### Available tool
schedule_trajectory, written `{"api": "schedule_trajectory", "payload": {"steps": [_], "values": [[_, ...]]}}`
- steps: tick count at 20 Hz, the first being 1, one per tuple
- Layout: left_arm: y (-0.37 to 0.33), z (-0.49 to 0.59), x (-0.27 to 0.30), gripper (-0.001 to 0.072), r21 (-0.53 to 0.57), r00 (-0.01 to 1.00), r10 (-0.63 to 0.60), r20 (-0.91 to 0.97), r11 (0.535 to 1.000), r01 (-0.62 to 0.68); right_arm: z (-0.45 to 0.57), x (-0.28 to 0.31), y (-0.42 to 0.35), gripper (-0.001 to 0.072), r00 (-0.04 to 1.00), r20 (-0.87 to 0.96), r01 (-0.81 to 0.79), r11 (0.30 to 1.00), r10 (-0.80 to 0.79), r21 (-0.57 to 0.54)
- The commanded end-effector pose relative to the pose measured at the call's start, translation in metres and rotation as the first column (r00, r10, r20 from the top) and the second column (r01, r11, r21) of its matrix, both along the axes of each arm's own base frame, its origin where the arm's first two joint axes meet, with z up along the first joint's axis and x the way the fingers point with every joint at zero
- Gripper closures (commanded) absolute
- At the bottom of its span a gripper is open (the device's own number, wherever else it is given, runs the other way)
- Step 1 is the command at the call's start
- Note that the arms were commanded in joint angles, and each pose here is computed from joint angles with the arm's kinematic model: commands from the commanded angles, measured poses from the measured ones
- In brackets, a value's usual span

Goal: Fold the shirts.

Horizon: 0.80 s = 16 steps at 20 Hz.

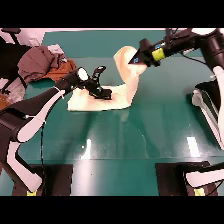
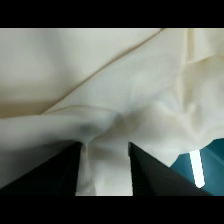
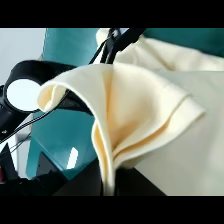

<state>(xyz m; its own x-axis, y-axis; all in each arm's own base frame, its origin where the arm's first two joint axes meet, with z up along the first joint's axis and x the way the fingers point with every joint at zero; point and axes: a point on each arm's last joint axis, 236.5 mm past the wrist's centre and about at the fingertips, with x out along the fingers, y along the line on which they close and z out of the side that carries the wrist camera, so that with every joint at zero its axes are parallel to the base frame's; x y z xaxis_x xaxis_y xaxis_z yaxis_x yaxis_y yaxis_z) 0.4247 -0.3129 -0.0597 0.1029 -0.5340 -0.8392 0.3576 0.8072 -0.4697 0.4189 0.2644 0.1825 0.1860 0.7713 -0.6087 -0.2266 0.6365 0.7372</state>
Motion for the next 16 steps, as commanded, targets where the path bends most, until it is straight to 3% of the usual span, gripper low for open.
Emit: {"api": "schedule_trajectory", "payload": {"steps": [1,4,7,9,11,13,15,16], "values": [[-0.007,0.006,-0.001,0.0352,-0.040,0.999,0.032,-0.025,0.999,-0.033,-0.010,-0.014,0.038,0.0680,0.999,-0.030,-0.043,0.999,0.044,0.014],[-0.020,0.028,0.005,0.0352,-0.121,0.998,0.068,-0.013,0.990,-0.069,-0.008,-0.016,0.063,0.0680,0.998,-0.006,-0.070,0.997,0.070,0.030],[-0.022,0.064,0.002,0.0355,-0.147,1.000,0.027,0.005,0.989,-0.026,0.014,-0.006,0.088,0.0680,0.998,0.061,-0.021,0.995,0.015,0.095],[-0.009,0.092,0.007,0.0679,-0.119,0.998,0.000,0.062,0.993,0.007,0.028,-0.004,0.100,0.0680,0.994,0.106,-0.017,0.992,0.004,0.125],[0.028,0.112,0.017,0.0680,-0.021,0.995,0.036,0.091,0.999,-0.034,0.034,-0.008,0.110,0.0680,0.992,0.127,-0.027,0.990,0.009,0.139],[0.087,0.119,0.022,0.0680,0.148,0.991,0.103,0.088,0.982,-0.115,0.036,-0.009,0.122,0.0680,0.990,0.140,-0.024,0.987,0.002,0.158],[0.167,0.125,0.021,0.0680,0.359,0.971,0.220,0.091,0.903,-0.238,0.036,-0.006,0.142,0.0680,0.988,0.153,-0.009,0.982,-0.020,0.188],[0.212,0.131,0.017,0.0679,0.464,0.946,0.304,0.111,0.826,-0.320,0.033,-0.005,0.155,0.0680,0.987,0.157,0.000,0.978,-0.033,0.207]]}}
